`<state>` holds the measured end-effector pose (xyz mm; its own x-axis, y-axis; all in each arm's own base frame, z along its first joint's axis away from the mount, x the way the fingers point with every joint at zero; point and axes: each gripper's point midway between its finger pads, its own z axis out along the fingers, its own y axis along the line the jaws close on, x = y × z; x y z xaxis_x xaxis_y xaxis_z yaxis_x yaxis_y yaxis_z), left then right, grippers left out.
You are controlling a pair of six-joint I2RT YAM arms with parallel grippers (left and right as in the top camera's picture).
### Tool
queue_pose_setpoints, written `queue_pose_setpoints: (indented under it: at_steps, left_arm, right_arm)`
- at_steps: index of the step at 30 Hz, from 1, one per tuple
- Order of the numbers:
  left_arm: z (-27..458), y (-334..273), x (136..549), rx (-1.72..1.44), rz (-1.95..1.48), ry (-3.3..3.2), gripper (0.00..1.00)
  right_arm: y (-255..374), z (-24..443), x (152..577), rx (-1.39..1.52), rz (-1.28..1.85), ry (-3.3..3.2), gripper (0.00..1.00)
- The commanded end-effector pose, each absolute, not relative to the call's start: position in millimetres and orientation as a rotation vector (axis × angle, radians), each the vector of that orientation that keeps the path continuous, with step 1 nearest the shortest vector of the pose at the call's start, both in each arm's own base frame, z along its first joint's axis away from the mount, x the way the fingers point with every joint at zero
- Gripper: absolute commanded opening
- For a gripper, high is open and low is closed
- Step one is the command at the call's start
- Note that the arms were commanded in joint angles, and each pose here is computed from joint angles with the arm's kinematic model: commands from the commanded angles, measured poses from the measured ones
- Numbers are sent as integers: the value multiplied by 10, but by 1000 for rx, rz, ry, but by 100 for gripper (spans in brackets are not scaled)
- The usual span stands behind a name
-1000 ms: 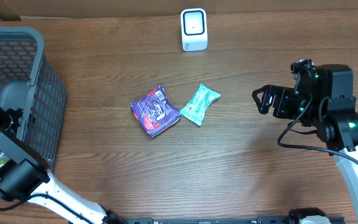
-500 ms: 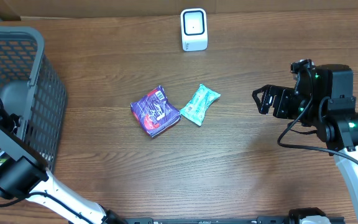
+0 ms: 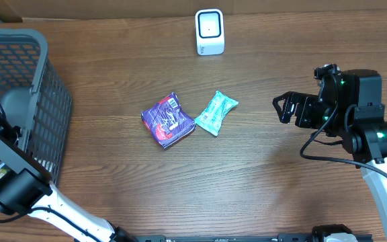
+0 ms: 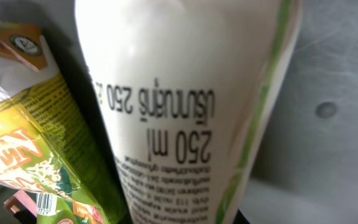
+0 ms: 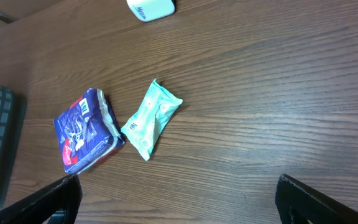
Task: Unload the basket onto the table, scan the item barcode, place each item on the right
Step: 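Grasp the white bottle and lift it from the basket, then carry the white bottle and lower it beside the purple bag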
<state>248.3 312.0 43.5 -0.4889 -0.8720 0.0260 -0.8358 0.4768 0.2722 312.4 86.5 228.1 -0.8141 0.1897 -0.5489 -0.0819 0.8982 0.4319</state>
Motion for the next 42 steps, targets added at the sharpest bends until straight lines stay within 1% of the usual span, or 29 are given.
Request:
queue_pose_setpoints:
  at_steps: [1, 5, 10, 15, 18, 21, 24, 27, 29, 30, 32, 35, 36, 39, 42]
  left_arm:
    - [773, 3170, 2858, 1555, -259, -2659, 4]
    - [1342, 3116, 3271, 1574, -204, -2817, 4]
    - [2193, 2894, 3702, 1560, -196, -3062, 4]
    - [2989, 2522, 3923, 1515, -216, -3314, 4]
    - [3465, 2247, 3958, 1480, -226, -3473, 4]
    - [3890, 2009, 3900, 1458, -228, -3611, 4]
    - [4360, 1813, 3745, 1469, -238, -3754, 4]
    - [4662, 1674, 3579, 1475, -213, -3848, 4]
    - [4811, 1558, 3478, 1448, -146, -3908, 4]
    - [4870, 1478, 3443, 1387, -98, -3951, 4]
    - [4957, 1281, 3411, 1211, 29, -4037, 4]
    - [5009, 891, 3428, 804, 257, -4141, 4]
    - [4979, 745, 3438, 665, 311, -4146, 4]
    - [4816, 451, 3454, 395, 338, -4104, 4]
    - [4620, 148, 3519, 176, 394, -4031, 4]
  right_arm:
    - [885, 2362, 3152, 58, 594, 2431, 100]
    - [885, 2362, 3152, 58, 594, 2431, 100]
    - [885, 2362, 3152, 58, 594, 2431, 100]
    - [885, 2362, 3152, 58, 594, 2431, 100]
    - [885, 2362, 3152, 58, 594, 2431, 100]
    - [885, 2362, 3152, 58, 594, 2431, 100]
    - [885, 2362, 3152, 58, 594, 2431, 100]
    - [885, 2360, 3152, 58, 594, 2432, 100]
    - [885, 2360, 3152, 58, 594, 2432, 100]
    - [886, 2360, 3152, 58, 595, 2432, 100]
    - [886, 2362, 3152, 58, 595, 2431, 100]
    - [885, 2360, 3152, 58, 594, 2432, 100]
    - [885, 2362, 3152, 58, 594, 2431, 100]
    - [885, 2362, 3152, 58, 594, 2431, 100]
    - [885, 2362, 3152, 58, 594, 2431, 100]
